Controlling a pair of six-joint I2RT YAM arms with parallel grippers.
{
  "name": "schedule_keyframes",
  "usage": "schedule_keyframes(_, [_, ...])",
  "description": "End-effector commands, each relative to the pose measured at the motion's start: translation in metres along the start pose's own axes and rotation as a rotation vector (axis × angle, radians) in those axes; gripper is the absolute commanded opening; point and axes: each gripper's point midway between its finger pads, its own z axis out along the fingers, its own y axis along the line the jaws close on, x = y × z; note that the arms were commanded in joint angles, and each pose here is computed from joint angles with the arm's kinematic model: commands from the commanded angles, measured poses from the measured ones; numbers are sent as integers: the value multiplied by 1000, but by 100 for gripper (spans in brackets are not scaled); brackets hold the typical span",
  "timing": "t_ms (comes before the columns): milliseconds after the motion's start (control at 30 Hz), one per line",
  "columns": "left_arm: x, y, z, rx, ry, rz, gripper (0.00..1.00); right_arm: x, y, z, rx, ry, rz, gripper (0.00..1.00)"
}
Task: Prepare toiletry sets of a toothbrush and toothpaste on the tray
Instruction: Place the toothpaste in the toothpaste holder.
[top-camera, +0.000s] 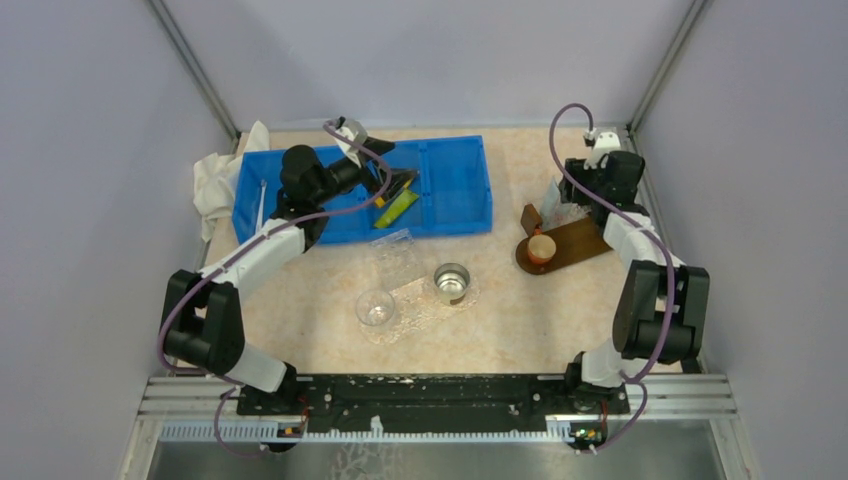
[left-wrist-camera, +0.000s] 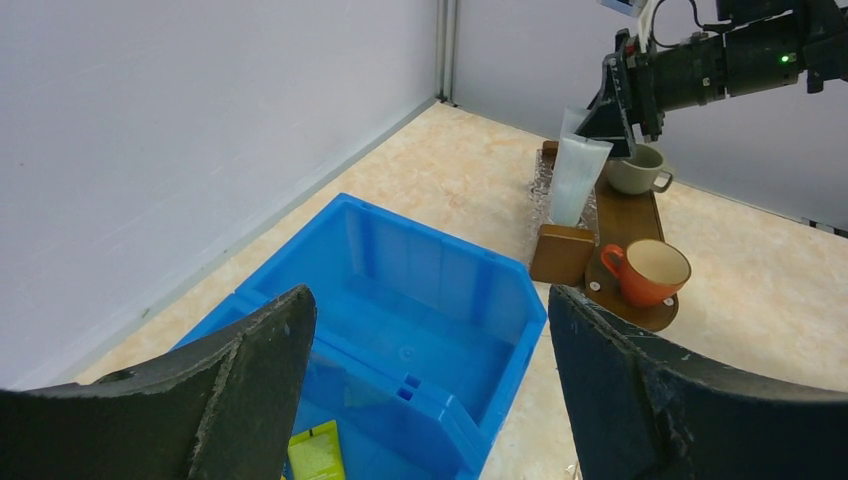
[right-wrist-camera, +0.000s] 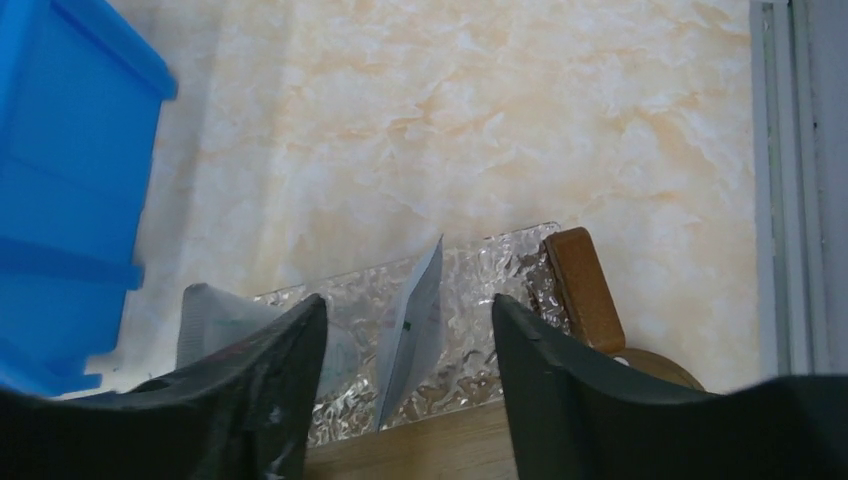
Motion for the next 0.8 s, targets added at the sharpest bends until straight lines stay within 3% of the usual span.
schedule_keyframes(0, [-7, 1, -3, 7, -23, 11, 91, -62, 3, -31, -9, -145, -80, 65])
schedule_keyframes(167, [-8, 3, -5, -1, -29, 8, 91, -87, 18, -76, -60, -214, -138, 81])
schedule_keyframes(533, [-13, 6, -9, -20, -55, -5, 92, -98, 101, -152, -484, -235, -175, 80])
schedule_keyframes(767, [-13, 4, -10, -1, -53, -18, 89, -72, 140, -180, -725, -255, -209, 80])
